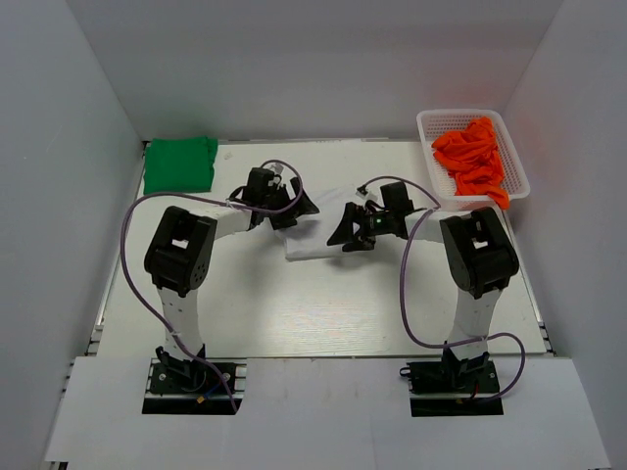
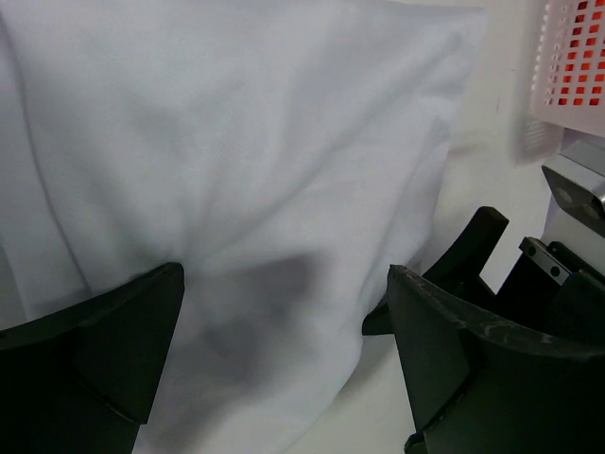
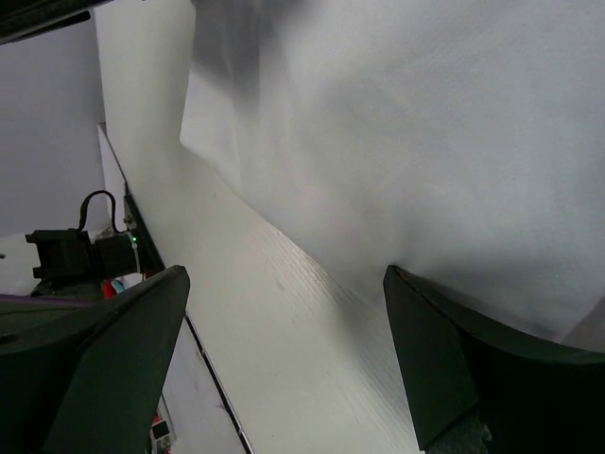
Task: Fold and stack the t-shirts
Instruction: Smooth out wrinkles on the folded tshirt
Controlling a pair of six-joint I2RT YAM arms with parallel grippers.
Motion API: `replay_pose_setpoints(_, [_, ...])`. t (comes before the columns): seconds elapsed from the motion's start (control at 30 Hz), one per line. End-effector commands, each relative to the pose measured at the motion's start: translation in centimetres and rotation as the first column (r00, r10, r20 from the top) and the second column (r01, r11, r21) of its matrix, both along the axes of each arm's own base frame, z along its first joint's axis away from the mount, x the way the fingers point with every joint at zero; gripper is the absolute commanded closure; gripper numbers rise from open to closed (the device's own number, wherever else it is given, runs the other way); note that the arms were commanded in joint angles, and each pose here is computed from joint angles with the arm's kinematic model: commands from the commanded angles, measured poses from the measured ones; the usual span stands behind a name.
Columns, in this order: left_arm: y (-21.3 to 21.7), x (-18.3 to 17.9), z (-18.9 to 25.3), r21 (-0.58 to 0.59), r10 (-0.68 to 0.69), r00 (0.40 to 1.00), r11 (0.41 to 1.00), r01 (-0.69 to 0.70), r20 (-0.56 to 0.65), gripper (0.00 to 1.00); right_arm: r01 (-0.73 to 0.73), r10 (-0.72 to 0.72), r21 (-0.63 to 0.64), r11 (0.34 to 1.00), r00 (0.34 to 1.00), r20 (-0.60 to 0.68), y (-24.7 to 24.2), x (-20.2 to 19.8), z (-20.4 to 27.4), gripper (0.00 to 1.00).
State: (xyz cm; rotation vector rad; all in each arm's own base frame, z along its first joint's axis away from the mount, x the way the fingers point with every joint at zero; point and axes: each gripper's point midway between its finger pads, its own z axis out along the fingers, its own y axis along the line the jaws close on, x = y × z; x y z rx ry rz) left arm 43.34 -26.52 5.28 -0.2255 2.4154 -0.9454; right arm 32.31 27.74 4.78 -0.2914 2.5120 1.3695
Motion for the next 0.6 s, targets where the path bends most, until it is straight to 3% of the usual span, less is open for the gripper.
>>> replay_pose_setpoints(0.0, [1.4,-0.6,-1.8,0.038,0.016,1.0,0.999,-0.017,0.007,0.0,0.029,-0.033,-0.046,0.999,0.996,-0.078,-1.5,-1.1,-3.7,0.1])
replay_pose_setpoints(0.2, [-0.6,0.0,0.7,-0.063,-0.113,0.986,0.991,0.121,0.122,0.0,0.009,-0.011,-0.025,1.0,0.996,-0.087,-1.5,-2.1,-3.8,0.1])
replay_pose_setpoints(0.37, [-0.6,1.7,8.2,0.025,-0.106,0.96,0.994,0.102,0.261,0.0,0.01,-0.01,-0.001,1.0,0.993,0.114,-0.8,1.3,3.3,0.1])
replay_pose_setpoints(0.4, [-0.1,1.4,8.2,0.047,-0.09,0.968,0.996,0.081,0.235,0.0,0.01,-0.013,0.02,1.0,0.984,0.175,-0.6,1.9,6.1,0.1])
replay_pose_setpoints(0.57, [2.1,0.8,8.8,0.093,-0.053,0.98,0.995,0.035,0.191,0.0,0.057,-0.057,0.01,0.998,0.954,0.294,-1.4,2.7,11.1,0.1])
